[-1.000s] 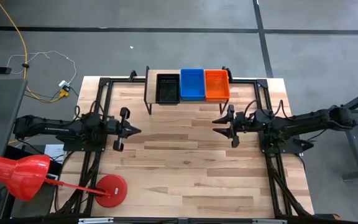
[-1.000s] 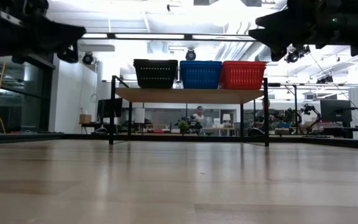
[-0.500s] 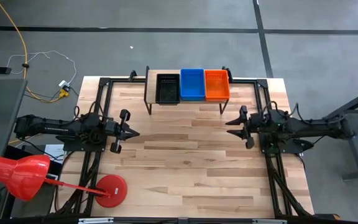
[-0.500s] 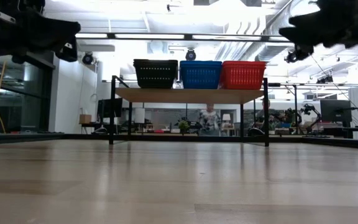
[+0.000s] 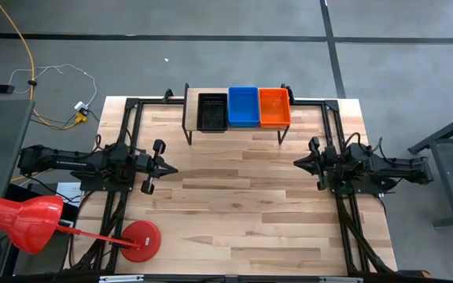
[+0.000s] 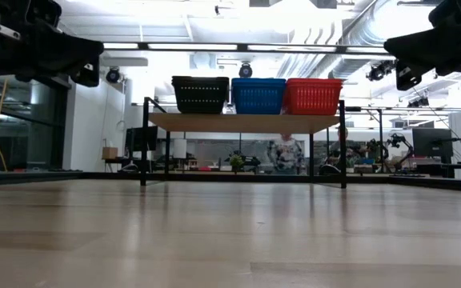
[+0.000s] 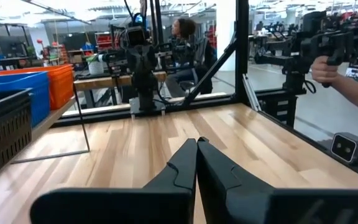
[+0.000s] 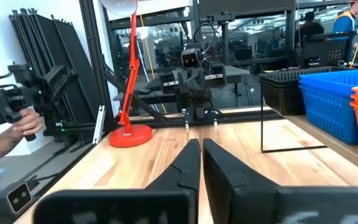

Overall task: Stack baskets on shelf by color
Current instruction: Return to Home Position

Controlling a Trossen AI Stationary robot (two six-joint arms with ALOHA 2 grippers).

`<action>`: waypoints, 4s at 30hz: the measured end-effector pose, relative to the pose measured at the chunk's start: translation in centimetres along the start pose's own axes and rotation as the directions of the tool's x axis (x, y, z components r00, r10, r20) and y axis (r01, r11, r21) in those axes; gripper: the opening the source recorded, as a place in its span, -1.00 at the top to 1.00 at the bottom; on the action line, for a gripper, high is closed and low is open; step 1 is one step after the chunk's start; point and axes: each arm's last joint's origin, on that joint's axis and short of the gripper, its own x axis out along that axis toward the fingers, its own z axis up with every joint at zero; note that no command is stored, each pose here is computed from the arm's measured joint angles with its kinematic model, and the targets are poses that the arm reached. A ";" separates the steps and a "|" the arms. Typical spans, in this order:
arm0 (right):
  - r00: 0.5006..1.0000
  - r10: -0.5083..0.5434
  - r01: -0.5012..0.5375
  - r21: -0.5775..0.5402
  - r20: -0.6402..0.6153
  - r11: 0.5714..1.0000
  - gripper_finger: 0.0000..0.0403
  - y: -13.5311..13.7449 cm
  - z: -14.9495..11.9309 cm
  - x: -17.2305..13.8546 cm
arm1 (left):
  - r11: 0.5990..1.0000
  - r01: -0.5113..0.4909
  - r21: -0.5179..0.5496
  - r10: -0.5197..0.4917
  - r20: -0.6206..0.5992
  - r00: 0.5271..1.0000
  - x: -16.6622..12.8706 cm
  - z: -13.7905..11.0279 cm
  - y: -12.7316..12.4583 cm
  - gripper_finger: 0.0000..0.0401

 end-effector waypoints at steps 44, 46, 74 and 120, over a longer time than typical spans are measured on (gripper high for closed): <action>0.993 -0.032 0.023 -0.080 -0.113 0.997 0.99 0.1 -2.0 0.2 | 1.000 0.004 -0.001 -0.004 -0.003 1.000 0.0 0.0 -0.1 1.00; 0.993 -0.032 0.023 -0.080 -0.113 0.997 0.99 0.1 -2.0 0.2 | 1.000 0.011 0.003 -0.011 0.019 1.000 -0.2 0.2 -0.2 1.00; 0.993 -0.032 0.023 -0.080 -0.113 0.997 0.99 0.1 -2.0 0.2 | 0.995 0.072 0.062 -0.090 0.349 0.933 -2.8 3.2 -1.3 1.00; 0.993 -0.032 0.023 -0.080 -0.113 0.997 0.99 0.1 -2.0 0.2 | 0.994 0.107 0.006 -0.107 0.047 0.993 -2.2 0.3 -1.5 1.00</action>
